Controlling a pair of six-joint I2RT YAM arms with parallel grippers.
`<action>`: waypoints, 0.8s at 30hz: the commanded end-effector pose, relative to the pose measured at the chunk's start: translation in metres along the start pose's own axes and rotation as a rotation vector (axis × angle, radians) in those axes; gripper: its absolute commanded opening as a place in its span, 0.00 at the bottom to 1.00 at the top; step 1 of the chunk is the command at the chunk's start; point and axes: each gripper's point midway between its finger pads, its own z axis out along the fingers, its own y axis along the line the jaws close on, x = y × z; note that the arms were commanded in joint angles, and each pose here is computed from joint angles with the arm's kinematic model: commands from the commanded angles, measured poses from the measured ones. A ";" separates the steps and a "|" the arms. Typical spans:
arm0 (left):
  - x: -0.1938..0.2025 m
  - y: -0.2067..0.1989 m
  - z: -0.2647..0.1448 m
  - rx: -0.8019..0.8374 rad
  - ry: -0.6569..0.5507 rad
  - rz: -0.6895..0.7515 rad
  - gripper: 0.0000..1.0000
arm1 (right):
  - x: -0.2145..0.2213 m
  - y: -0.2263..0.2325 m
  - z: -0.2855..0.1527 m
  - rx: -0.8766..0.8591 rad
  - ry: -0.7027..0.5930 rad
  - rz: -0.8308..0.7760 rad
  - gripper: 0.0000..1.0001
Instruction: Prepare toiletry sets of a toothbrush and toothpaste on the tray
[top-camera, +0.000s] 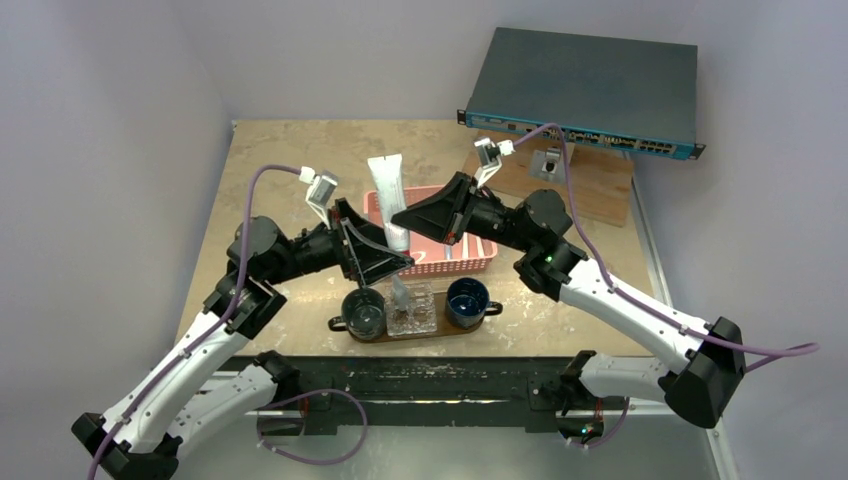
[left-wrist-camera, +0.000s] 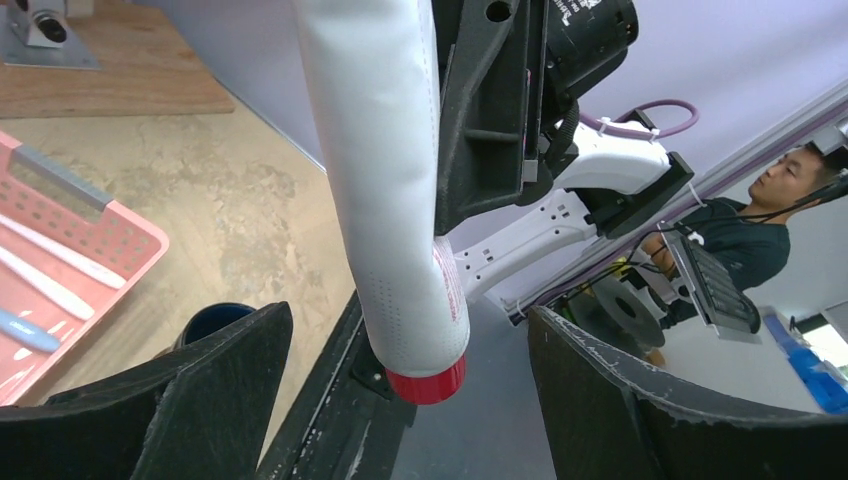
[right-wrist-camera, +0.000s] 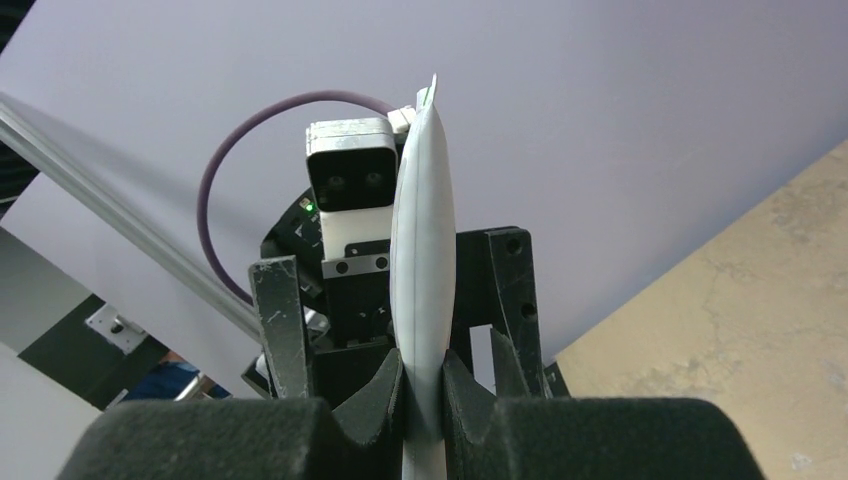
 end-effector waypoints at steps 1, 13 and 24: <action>-0.012 -0.020 0.001 0.102 -0.047 0.008 0.85 | -0.016 0.028 -0.002 -0.088 -0.066 -0.027 0.12; -0.018 -0.021 0.004 0.108 -0.070 0.000 0.56 | -0.014 0.022 -0.001 -0.076 -0.070 -0.014 0.12; -0.017 -0.017 0.006 0.094 -0.065 -0.007 0.08 | -0.007 0.013 -0.001 -0.044 -0.058 -0.014 0.22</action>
